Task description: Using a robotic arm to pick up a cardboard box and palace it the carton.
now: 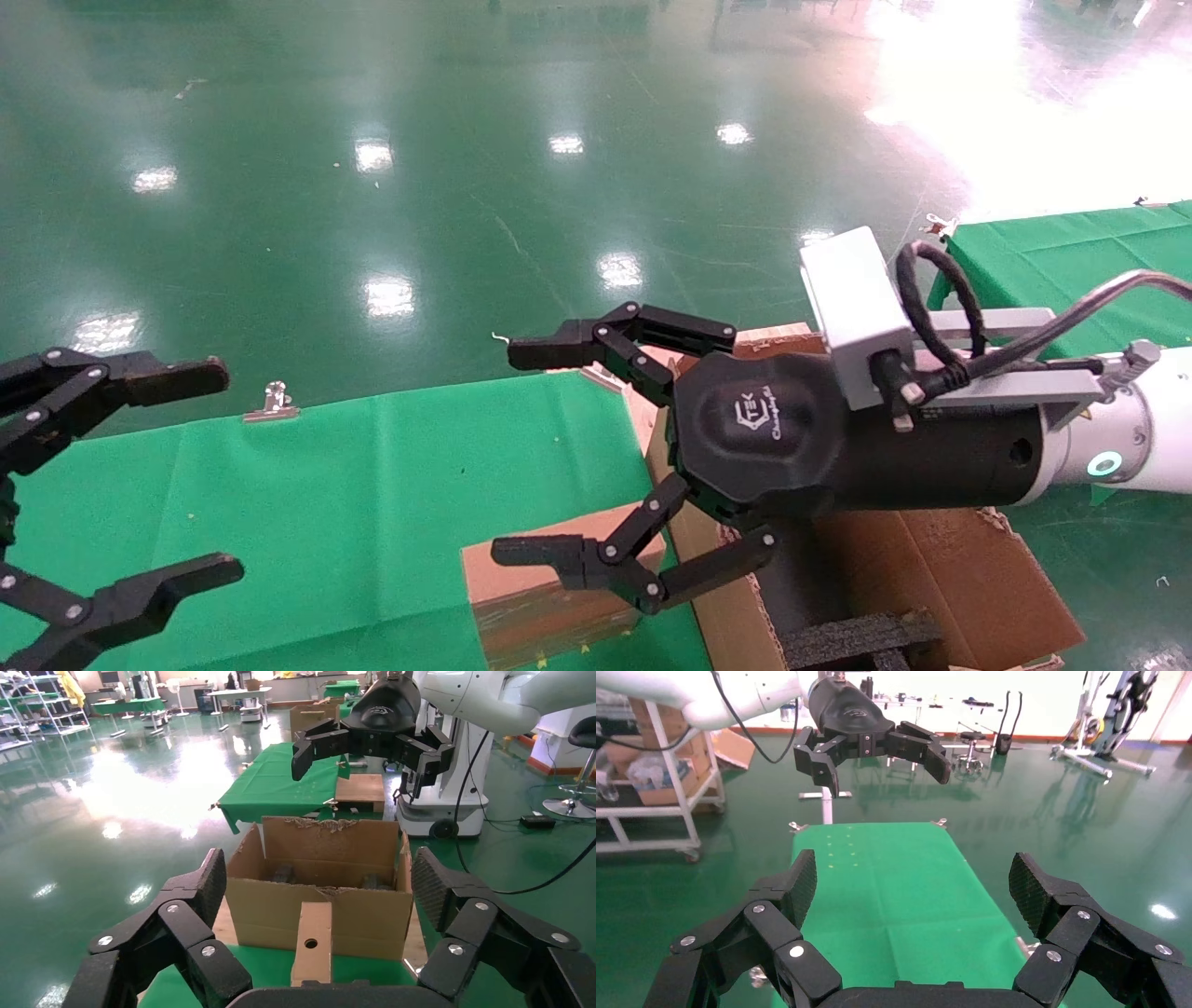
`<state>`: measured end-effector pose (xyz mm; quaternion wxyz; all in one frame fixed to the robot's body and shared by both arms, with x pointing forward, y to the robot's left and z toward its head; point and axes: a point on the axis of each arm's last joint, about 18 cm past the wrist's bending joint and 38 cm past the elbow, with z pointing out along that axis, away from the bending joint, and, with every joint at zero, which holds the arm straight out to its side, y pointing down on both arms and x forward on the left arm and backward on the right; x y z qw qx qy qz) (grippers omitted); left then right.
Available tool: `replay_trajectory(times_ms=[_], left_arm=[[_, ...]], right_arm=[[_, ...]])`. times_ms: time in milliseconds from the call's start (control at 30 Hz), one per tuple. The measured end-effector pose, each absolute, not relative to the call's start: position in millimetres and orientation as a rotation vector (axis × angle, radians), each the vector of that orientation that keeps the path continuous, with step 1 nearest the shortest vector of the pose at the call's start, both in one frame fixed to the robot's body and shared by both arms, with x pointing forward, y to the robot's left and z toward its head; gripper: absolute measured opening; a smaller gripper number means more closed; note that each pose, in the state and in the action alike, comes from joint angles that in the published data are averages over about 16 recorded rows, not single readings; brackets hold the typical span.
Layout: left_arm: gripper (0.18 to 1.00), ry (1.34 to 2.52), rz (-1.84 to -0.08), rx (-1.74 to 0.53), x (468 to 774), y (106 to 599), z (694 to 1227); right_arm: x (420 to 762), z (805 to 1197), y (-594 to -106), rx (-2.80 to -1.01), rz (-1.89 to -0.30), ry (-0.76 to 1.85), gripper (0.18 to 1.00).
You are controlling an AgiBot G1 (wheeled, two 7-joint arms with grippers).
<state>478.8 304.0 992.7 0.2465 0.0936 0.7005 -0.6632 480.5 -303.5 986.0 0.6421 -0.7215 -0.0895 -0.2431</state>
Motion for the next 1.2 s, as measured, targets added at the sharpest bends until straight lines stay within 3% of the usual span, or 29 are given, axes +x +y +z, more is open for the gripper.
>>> replay_trajectory(times_ms=[467,1000,1200], left_arm=[[0.804,1.911,-1.809,0.255,478.8,304.0,992.7],[0.425,1.911,-1.809,0.255,478.8,304.0,992.7],[0.318,1.911,-1.809,0.255,478.8,304.0,992.7]], right_arm=[[522.1,956.2,-292.0,-1.992,-0.586,-0.186,1.001],[578.7,940.2,-263.0,-2.325,-0.610,-0.264,1.001],[592.0,938.1,-254.2,-2.444,-0.618,-0.308,1.001]])
